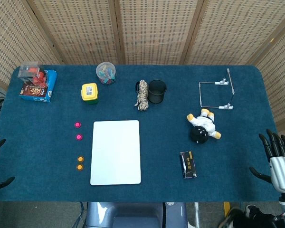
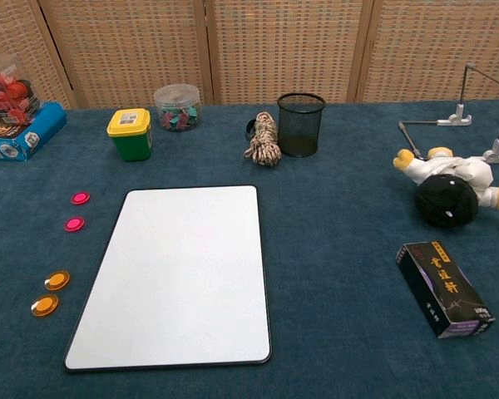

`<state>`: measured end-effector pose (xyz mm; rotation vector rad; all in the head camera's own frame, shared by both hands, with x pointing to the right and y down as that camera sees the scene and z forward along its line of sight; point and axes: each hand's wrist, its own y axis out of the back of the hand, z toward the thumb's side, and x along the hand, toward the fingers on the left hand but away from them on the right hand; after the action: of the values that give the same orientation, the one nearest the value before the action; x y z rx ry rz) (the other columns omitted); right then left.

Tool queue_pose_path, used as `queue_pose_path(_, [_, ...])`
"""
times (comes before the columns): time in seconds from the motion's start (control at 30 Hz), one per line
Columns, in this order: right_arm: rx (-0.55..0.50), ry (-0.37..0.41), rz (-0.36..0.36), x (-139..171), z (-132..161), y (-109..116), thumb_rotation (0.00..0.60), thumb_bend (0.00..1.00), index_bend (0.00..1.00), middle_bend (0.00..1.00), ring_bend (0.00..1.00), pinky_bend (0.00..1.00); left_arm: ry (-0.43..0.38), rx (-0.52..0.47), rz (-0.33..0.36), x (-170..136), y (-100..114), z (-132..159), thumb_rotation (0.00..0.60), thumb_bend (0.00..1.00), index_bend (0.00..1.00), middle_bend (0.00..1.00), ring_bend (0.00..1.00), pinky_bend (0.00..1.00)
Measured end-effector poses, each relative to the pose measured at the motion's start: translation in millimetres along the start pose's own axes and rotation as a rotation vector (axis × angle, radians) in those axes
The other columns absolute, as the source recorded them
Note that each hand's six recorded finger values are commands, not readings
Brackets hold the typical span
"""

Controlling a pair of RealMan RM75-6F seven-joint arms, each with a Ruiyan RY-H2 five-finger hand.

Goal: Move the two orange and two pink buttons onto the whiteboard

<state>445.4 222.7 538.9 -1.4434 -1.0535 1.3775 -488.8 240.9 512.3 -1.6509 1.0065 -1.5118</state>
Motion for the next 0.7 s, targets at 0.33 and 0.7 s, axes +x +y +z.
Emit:
queue_pose_path(0.33, [-0.017,-0.003,0.0,1,1,0,0.6,0.0,0.0,0.0,0.0,0.0,-0.007,-0.007,-0.024,3,-6,1,0.6,0.0,0.0,0.0,0.0,0.0])
queue_pose_path(0.7, [-0.048,-0.012,0.016,1,-1,-1,0.6,0.0,0.0,0.0,0.0,0.0,-0.064,-0.039,-0.153,35,-50,7,0.6,0.16,0.23,0.0,0.0,0.0])
